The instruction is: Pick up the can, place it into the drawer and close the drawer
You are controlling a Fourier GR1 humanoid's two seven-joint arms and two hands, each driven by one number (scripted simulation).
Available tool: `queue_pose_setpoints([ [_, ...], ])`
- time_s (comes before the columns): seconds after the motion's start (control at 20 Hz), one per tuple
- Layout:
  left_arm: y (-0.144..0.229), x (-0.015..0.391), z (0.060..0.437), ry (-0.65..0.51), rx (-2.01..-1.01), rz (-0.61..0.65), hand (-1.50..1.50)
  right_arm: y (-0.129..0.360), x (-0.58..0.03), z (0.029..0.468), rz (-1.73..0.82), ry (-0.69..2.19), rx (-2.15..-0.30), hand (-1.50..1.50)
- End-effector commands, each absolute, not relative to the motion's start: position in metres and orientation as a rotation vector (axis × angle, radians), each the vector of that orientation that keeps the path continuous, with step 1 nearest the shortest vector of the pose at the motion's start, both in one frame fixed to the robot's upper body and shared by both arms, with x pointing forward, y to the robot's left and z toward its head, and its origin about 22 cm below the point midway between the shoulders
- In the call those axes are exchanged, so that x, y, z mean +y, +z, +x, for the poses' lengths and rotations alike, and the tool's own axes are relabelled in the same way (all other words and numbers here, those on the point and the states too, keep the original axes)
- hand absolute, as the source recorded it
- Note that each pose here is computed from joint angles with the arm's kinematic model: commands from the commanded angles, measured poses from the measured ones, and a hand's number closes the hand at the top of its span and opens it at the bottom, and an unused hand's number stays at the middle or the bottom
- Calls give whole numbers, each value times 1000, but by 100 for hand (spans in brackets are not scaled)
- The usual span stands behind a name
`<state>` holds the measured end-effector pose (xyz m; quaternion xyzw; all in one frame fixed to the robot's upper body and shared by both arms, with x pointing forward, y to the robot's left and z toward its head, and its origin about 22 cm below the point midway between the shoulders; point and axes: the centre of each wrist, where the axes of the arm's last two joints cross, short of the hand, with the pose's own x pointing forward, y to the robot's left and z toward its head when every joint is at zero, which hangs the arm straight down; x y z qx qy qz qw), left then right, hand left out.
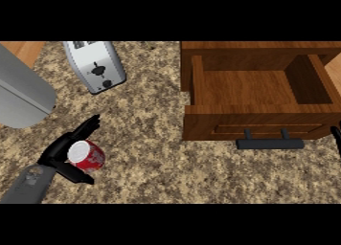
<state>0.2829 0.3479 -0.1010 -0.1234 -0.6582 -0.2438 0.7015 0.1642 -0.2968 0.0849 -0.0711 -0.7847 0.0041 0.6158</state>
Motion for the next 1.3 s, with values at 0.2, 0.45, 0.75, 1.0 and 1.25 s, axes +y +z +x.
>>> queue_pose_setpoints([
  [0.2,-100,321,301,-551,-1493,-439,-150,96,-283,150,-163,21,-1795,-150],
  [0.45,-93,308,306,-579,-1476,-490,-150,93,-294,156,-154,17,-1810,-150],
  [0.75,-97,306,300,-553,-1516,-555,150,85,-303,162,-150,-8,-1805,-150],
  [1.0,-100,288,289,-542,-1495,-602,150,101,-296,140,-173,-25,-1812,-150],
  [1.25,-104,317,288,5,-1564,-70,150,88,-304,141,-178,-34,-1808,-150],
])
